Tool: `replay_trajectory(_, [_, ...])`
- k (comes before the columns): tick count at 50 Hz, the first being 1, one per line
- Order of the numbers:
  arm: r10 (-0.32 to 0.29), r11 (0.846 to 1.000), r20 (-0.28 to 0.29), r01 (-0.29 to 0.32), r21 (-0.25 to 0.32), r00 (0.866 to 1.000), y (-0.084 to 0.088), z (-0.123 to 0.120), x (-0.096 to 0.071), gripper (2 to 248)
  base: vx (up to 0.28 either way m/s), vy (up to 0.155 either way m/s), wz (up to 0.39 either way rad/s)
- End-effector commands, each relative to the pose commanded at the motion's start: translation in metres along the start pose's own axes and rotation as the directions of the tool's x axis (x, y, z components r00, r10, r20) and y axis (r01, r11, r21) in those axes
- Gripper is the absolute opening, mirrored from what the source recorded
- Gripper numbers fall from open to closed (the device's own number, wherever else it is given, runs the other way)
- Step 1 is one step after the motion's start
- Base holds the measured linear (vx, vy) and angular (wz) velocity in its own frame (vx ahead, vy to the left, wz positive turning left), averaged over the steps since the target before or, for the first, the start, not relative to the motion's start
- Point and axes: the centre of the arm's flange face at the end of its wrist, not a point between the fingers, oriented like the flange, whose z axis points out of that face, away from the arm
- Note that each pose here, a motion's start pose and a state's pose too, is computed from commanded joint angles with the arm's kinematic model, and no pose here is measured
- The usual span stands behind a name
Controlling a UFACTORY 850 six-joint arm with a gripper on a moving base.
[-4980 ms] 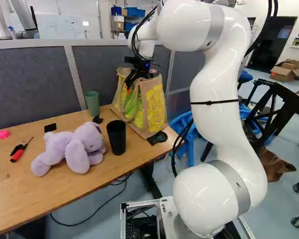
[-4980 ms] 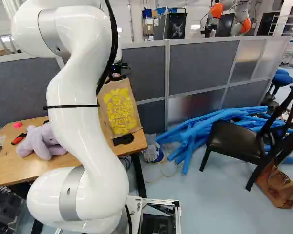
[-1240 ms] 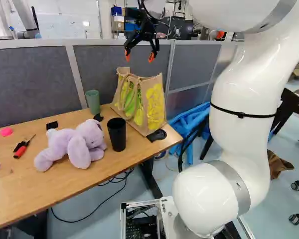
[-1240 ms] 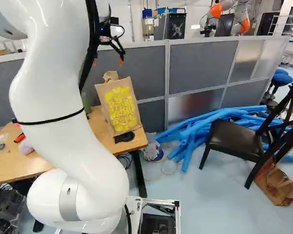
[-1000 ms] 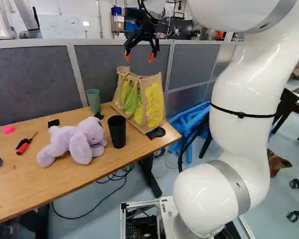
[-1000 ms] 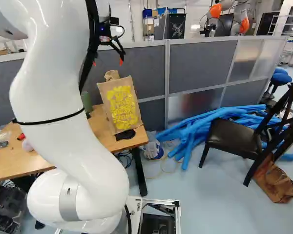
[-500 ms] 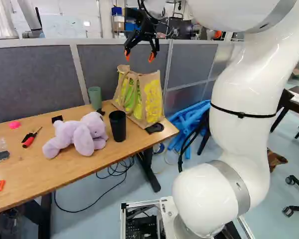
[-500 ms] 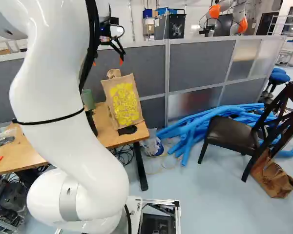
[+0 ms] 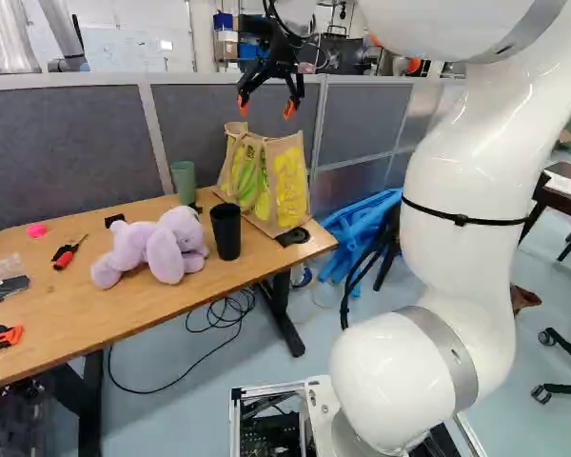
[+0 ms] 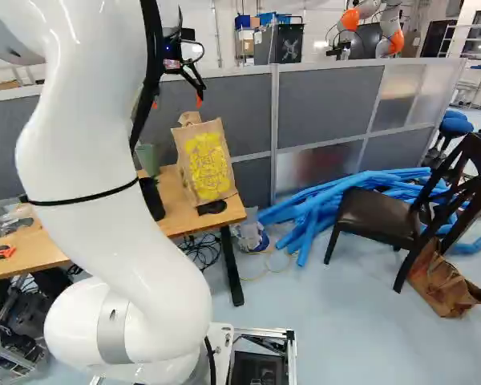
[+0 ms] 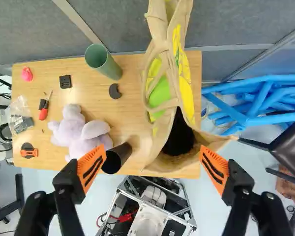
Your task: Pick up the bag on the ground and place it on the table
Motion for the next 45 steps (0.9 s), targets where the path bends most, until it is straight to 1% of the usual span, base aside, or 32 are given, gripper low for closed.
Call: replay_trajectory(45, [0.000, 1.000, 0.000, 0.000, 0.000, 1.000, 0.0000, 0.0000, 0.0000, 247, -0.102, -0.002, 0.002])
